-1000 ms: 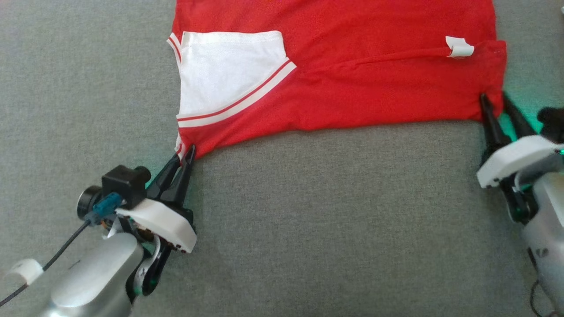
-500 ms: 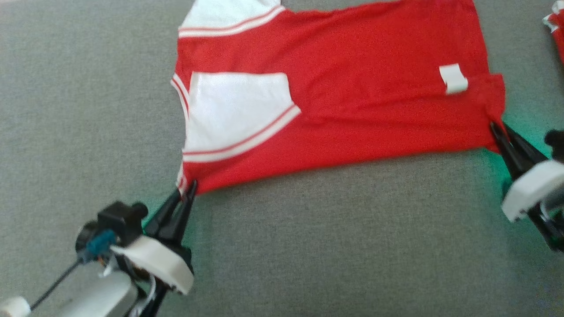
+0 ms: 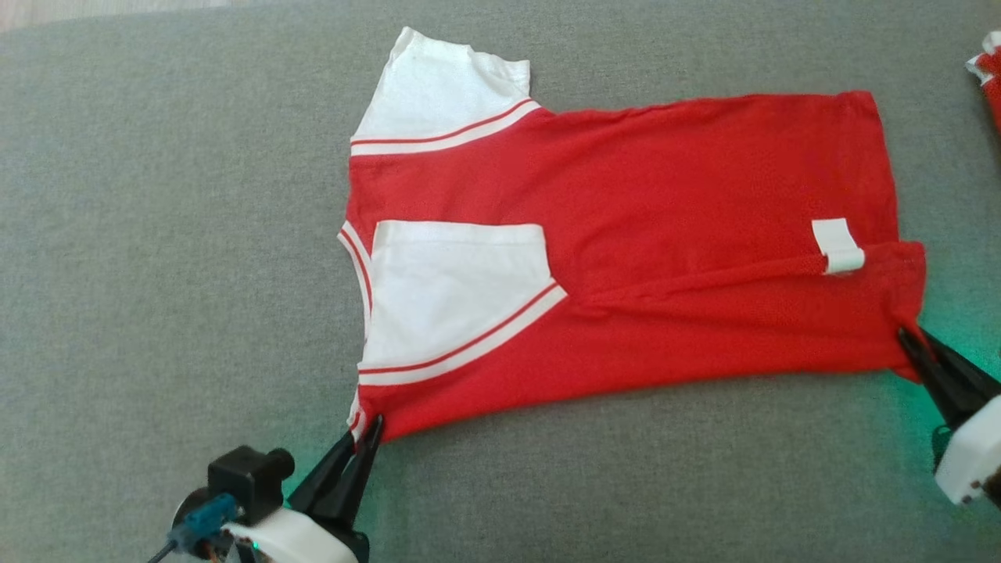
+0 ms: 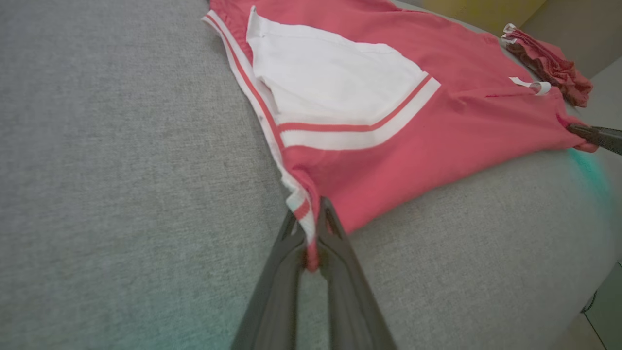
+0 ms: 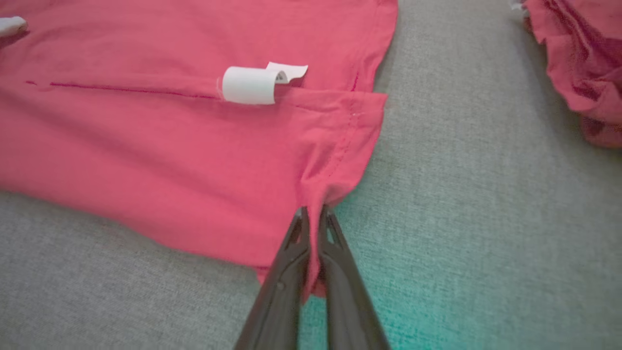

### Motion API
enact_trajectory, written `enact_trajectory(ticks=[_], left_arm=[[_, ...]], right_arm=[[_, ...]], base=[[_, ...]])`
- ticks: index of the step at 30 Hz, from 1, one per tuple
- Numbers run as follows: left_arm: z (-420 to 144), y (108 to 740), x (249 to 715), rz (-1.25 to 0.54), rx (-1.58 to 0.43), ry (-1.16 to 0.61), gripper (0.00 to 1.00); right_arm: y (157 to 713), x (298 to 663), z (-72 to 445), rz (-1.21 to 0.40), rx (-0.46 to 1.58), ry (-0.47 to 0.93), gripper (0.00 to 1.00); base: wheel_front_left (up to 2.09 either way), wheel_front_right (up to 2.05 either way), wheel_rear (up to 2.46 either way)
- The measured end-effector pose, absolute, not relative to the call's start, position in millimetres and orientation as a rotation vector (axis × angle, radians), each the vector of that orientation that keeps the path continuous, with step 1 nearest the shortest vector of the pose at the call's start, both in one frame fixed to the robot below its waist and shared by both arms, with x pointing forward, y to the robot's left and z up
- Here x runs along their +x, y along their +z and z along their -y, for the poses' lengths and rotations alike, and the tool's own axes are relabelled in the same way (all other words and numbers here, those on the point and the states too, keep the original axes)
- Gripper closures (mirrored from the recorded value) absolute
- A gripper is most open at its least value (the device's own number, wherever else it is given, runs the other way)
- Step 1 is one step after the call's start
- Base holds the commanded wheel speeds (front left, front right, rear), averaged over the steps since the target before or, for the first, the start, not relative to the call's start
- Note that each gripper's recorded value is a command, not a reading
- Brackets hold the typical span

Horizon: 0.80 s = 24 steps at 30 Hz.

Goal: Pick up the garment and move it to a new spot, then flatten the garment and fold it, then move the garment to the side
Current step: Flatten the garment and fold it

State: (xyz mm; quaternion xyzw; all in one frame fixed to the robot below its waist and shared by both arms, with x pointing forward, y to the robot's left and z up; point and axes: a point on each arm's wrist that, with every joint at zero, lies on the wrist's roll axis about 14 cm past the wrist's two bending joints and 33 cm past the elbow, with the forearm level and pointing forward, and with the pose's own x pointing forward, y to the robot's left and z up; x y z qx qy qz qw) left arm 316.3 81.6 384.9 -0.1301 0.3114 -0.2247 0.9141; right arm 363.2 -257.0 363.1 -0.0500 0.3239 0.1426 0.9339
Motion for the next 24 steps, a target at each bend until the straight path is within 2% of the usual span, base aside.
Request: enact_trajectory(ticks=[1, 2, 3, 4, 5, 11, 15, 19, 21, 24], left_arm=[[-82, 384, 316, -0.642, -0.265, -0.463, 1.00], [-82, 384, 316, -0.641, -0.263, -0.461, 0.86], [-82, 384, 316, -0.637, -0.265, -0.456, 0.64], [-82, 383, 316, -0.638, -0.267, -0.453, 0.55], [-81, 381, 316, -0.634, -0.267, -0.454, 0.00], [-79, 399, 346, -0.518, -0.240, -0.462, 0.00], [-77, 434, 391, -0.383, -0.183, -0.513, 0.00], [-64, 477, 447, -0.284, -0.050, -0.650, 0.00], [-51, 496, 472, -0.279, 0.010, -0.728, 0.00], [-41, 500, 504, -0.390, 0.066, -0.798, 0.00]], right_arm=[[364, 362, 258, -0.663, -0.100, 0.286, 0.44], [364, 361, 261, -0.665, -0.103, 0.279, 0.00], [366, 362, 263, -0.658, -0.113, 0.273, 0.00], [368, 363, 266, -0.648, -0.130, 0.270, 0.00], [373, 367, 270, -0.626, -0.146, 0.256, 0.00], [403, 378, 270, -0.481, -0.150, 0.230, 0.00], [421, 386, 262, -0.388, -0.150, 0.225, 0.00], [429, 388, 246, -0.338, -0.144, 0.245, 0.00], [431, 390, 242, -0.329, -0.144, 0.248, 0.00], [435, 396, 238, -0.317, -0.149, 0.253, 0.00]], base=[[0.00, 0.00, 0.00], [0.00, 0.00, 0.00], [0.00, 0.00, 0.00], [0.00, 0.00, 0.00], [0.00, 0.00, 0.00], [0.00, 0.00, 0.00], [0.00, 0.00, 0.00], [0.00, 0.00, 0.00], [0.00, 0.00, 0.00], [0.00, 0.00, 0.00]])
